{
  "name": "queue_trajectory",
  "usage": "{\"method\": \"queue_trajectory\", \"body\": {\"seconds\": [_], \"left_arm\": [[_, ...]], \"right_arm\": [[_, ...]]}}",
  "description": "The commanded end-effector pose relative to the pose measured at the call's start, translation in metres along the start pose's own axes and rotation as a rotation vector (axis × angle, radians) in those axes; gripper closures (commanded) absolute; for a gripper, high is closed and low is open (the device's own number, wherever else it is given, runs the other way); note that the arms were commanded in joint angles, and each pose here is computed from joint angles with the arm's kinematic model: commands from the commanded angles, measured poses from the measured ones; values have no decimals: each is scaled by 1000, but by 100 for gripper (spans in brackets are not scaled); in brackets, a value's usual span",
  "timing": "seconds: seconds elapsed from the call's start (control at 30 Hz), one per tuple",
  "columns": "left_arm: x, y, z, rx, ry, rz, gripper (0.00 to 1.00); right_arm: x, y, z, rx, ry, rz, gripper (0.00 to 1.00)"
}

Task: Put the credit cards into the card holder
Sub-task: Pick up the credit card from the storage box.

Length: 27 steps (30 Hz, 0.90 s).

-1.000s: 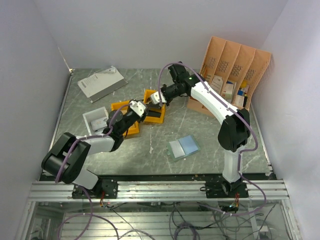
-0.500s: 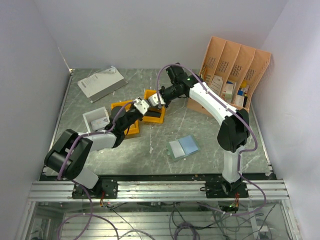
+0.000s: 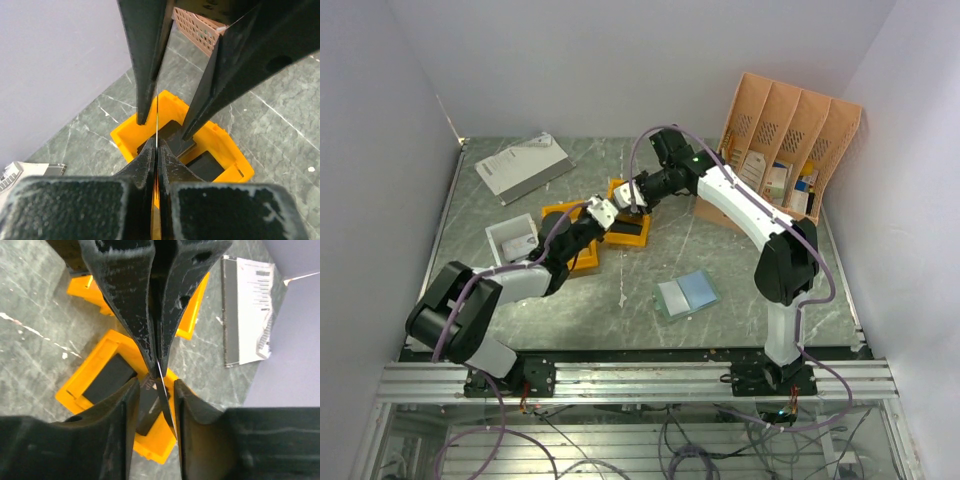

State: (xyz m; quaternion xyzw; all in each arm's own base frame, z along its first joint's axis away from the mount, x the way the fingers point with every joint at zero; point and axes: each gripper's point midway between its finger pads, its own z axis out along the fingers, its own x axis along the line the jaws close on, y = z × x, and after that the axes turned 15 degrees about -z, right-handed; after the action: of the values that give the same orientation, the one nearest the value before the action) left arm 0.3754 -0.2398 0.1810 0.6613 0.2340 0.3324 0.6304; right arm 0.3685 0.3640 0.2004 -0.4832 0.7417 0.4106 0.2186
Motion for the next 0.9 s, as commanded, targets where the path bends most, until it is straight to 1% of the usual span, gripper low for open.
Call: {"method": "queue_trajectory", "body": {"seconds": [0.0, 0.07, 0.2, 0.27, 0.33, 0.37, 0.43, 0.5, 0.6, 0.67, 0.77, 0.8, 0.87], "left_arm": [[9, 37, -9, -110, 42, -28, 93], [4, 41, -15, -121, 30, -63, 93], [-11, 61, -29, -161, -28, -192, 93], [-19, 72, -36, -175, -58, -295, 93], [-26, 80, -41, -161, -74, -424, 93], [-30, 84, -43, -150, -81, -531, 93], [-39, 91, -46, -115, -104, -694, 93], [-49, 95, -49, -82, -135, -862, 93], [-60, 95, -55, -53, -152, -1165, 93], [-60, 96, -59, -71, -151, -1377, 93], [-53, 89, -62, -87, -105, -1729, 93], [-52, 86, -61, -76, -91, -1839, 93], [-55, 81, -53, 10, -67, -2048, 93]], "right_arm": [[-29, 6, -28, 80, -102, 97, 58], [-34, 10, -40, 89, -130, 131, 50], [-44, 34, -70, 63, -187, 216, 42], [-51, 54, -90, 30, -231, 267, 39], [-54, 72, -110, -5, -264, 322, 36], [-55, 78, -119, -23, -284, 364, 35], [-50, 89, -139, -55, -320, 453, 34], [-40, 101, -150, -94, -332, 522, 34], [-24, 112, -164, -124, -365, 632, 33], [-15, 117, -168, -154, -380, 711, 34], [-2, 123, -170, -220, -395, 812, 34], [2, 121, -169, -232, -399, 835, 34], [9, 113, -164, -250, -405, 896, 34]]}}
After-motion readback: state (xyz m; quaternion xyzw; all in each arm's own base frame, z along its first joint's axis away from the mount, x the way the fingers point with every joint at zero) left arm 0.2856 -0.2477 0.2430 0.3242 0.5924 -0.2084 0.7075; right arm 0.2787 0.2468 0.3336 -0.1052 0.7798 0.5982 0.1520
